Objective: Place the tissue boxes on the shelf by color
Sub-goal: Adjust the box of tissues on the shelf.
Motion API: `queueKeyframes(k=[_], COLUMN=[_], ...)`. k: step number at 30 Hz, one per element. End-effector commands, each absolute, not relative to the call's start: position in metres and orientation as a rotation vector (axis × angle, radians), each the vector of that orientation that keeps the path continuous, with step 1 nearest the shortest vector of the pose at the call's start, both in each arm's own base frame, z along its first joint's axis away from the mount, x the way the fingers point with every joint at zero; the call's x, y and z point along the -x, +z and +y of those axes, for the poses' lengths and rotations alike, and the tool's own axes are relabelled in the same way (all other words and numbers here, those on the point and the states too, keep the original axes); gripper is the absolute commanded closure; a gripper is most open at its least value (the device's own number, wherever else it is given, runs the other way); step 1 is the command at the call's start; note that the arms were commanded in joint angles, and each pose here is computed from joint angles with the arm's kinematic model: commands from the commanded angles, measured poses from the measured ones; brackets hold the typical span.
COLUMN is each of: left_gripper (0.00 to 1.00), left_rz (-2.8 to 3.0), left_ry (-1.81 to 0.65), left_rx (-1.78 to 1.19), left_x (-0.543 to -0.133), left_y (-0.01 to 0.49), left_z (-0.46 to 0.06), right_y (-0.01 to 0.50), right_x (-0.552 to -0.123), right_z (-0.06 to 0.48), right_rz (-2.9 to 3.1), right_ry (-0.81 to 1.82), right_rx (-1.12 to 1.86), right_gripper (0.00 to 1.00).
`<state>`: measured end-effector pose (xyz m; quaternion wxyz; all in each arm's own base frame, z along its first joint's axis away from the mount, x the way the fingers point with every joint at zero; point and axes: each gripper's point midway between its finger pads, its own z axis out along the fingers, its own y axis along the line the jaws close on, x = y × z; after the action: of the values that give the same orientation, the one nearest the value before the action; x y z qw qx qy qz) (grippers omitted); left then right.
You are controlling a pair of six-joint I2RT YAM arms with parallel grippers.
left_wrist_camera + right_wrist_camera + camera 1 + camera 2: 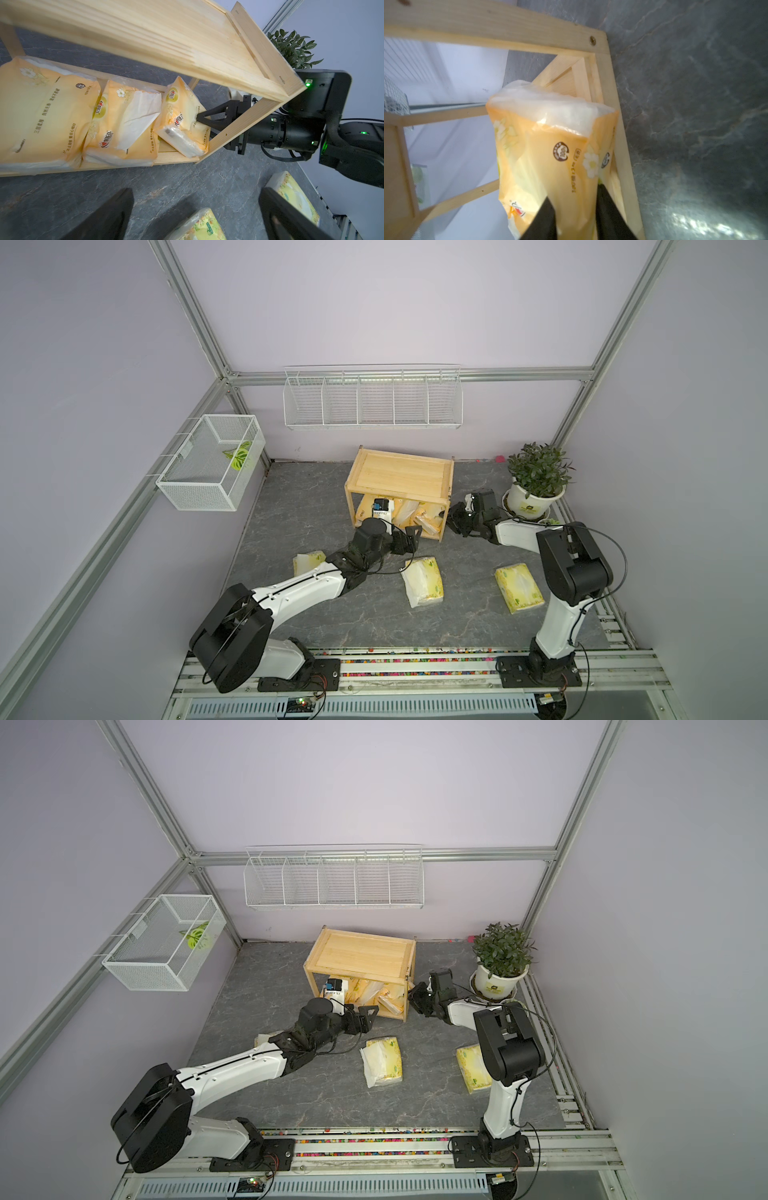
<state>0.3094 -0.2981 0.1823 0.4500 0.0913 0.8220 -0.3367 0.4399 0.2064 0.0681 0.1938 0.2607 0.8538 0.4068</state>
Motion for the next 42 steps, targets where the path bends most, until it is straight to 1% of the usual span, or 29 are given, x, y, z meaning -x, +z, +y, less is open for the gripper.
queueKeyframes(k=[1,3,5,12,22,33,42], left_gripper=[0.0,0.0,0.0,0.0,0.0,0.0,0.0], left_rz=[2.035,2.037,2.037,2.039,2.039,2.03,2.025], left_ry=[-0.814,-0.813,-0.816,-0.822,-0.822,-0.826,-0.826], left_rx=[-0.238,-0.239,-0.238,-0.243,-0.253,-0.264,-0.261], left_x=[-0.306,-0.306,-0.307,-0.307,-0.307,-0.307,-0.306], left_y=[0.182,0.181,0.181,0.179,0.179,0.183,0.186], left_z=[-0.294,-0.294,-0.294,-0.297,-0.298,-0.299,-0.298], right_y=[0.075,0.078,0.081,0.1,0.118,0.096,0.08], right_x=[-0.442,-0.444,-0.446,-0.45,-0.444,-0.428,-0.431], right_z=[0.207,0.204,0.2,0.183,0.168,0.176,0.19], right_rz=[2.403,2.407,2.412,2.442,2.584,2.725,2.766], right_ry=[1.134,1.121,1.106,1.035,0.878,0.743,0.668], right_rx=[-0.666,-0.652,-0.638,-0.556,-0.382,-0.27,-0.218], right_gripper=[0.81,0.92,1.0,1.0,1.0,1.0,1.0])
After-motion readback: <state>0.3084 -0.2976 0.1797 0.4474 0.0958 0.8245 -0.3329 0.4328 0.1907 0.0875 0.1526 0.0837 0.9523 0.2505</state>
